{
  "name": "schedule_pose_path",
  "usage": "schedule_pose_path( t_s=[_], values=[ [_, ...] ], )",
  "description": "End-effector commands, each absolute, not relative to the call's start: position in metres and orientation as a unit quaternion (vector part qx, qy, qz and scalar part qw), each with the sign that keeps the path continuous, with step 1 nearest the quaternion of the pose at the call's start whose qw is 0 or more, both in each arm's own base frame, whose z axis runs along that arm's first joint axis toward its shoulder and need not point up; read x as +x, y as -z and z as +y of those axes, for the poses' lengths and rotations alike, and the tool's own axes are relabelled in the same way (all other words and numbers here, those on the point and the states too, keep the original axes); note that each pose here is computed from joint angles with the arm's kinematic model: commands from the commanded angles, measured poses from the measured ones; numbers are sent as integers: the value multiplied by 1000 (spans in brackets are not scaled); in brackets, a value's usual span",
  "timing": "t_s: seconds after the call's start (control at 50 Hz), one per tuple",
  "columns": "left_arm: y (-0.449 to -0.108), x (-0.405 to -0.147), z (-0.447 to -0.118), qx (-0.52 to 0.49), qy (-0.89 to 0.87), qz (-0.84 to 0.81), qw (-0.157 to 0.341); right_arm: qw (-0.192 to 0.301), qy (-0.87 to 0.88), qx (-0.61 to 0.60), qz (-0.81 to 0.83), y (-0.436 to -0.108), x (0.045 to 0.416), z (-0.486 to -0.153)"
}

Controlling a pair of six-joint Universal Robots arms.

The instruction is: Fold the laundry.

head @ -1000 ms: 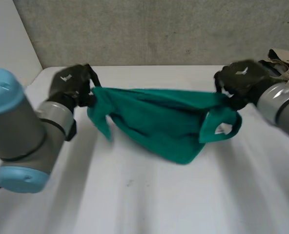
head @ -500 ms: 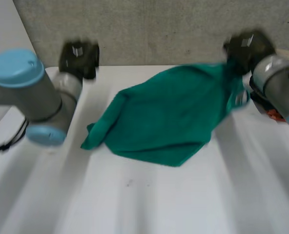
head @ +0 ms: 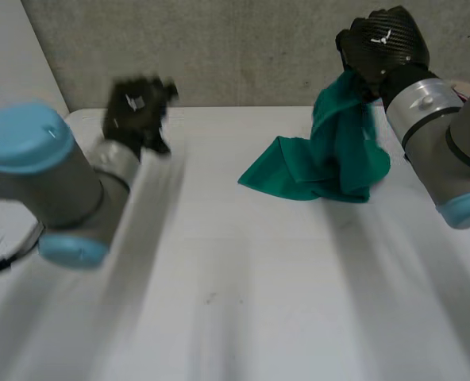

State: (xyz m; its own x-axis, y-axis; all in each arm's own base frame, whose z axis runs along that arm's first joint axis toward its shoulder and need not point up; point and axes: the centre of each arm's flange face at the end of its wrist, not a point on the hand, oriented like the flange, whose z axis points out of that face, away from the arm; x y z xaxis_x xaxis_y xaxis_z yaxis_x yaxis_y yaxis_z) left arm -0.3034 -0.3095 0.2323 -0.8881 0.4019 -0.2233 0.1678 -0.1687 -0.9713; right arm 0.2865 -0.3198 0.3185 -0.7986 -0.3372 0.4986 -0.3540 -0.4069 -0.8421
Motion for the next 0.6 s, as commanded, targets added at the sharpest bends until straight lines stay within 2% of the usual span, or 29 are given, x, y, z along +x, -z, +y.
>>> schedule_pose_path(
  t_s=[0.02,0.14,0.3,0.46,0.6],
  values=[
    [-178,-316,-286,-170,-647,-722,176,-18,-807,318,-498,-359,298,-280],
    [-165,-333,-278,-114,-611,-740,256,-56,-830,323,-451,-398,310,-229],
    [-158,-364,-273,-100,-592,-736,312,-127,-832,327,-430,-423,318,-172],
    [-155,-381,-268,-44,-557,-737,380,-166,-830,303,-438,-435,310,-159],
    [-156,-380,-259,-11,-525,-747,408,-161,-825,301,-450,-428,309,-165]
  ],
)
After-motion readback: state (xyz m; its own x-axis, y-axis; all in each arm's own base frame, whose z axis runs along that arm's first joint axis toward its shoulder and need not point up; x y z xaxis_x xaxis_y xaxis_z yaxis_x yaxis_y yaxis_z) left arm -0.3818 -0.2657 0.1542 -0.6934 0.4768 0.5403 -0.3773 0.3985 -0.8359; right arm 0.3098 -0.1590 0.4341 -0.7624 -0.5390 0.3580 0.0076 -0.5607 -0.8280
